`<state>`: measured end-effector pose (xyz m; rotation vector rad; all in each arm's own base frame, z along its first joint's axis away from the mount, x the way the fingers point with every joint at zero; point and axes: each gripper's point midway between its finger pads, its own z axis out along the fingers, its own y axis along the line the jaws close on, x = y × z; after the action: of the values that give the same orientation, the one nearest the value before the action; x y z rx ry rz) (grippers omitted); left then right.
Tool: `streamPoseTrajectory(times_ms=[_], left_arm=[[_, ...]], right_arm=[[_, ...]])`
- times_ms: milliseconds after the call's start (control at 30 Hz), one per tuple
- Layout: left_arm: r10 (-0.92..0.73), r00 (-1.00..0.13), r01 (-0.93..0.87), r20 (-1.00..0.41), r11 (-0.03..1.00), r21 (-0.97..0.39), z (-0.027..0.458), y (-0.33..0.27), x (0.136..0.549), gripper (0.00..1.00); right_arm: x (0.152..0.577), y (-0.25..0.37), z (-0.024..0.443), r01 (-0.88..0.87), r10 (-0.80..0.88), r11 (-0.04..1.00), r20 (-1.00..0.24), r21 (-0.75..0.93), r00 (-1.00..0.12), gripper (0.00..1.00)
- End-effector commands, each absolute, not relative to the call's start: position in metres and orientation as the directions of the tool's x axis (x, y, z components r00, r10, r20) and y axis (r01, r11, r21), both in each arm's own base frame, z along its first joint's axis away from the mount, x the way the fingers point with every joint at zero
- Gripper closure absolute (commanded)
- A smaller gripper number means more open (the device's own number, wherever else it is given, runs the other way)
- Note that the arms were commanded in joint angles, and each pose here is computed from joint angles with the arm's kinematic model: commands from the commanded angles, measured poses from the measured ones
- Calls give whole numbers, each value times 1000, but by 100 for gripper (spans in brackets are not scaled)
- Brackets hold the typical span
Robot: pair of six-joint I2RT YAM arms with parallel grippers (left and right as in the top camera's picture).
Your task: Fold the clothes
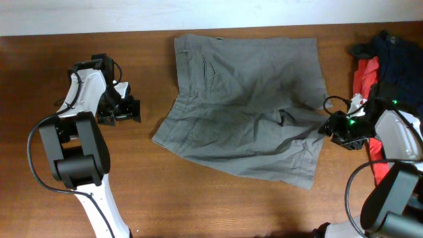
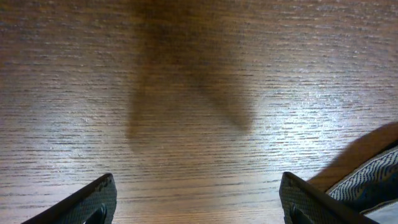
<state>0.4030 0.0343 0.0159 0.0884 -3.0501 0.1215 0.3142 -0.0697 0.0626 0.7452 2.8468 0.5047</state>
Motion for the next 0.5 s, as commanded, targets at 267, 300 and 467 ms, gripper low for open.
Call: streamPoseTrajectory(times_ms=[267,300,467], left_arm=[[-46,-995,-54,89,995,-89,13,36,404,16],[-46,-995,-54,89,995,-90,13,35,404,16],[-46,-995,-54,93,994,-90,13,35,403,16]], right_arm=[[360,12,135,-123,332,526,-336,841,-881,96],[361,14,142,-150,334,497,-348,855,-876,96],[356,8,126,-73,331,560,-304,825,-893,96]])
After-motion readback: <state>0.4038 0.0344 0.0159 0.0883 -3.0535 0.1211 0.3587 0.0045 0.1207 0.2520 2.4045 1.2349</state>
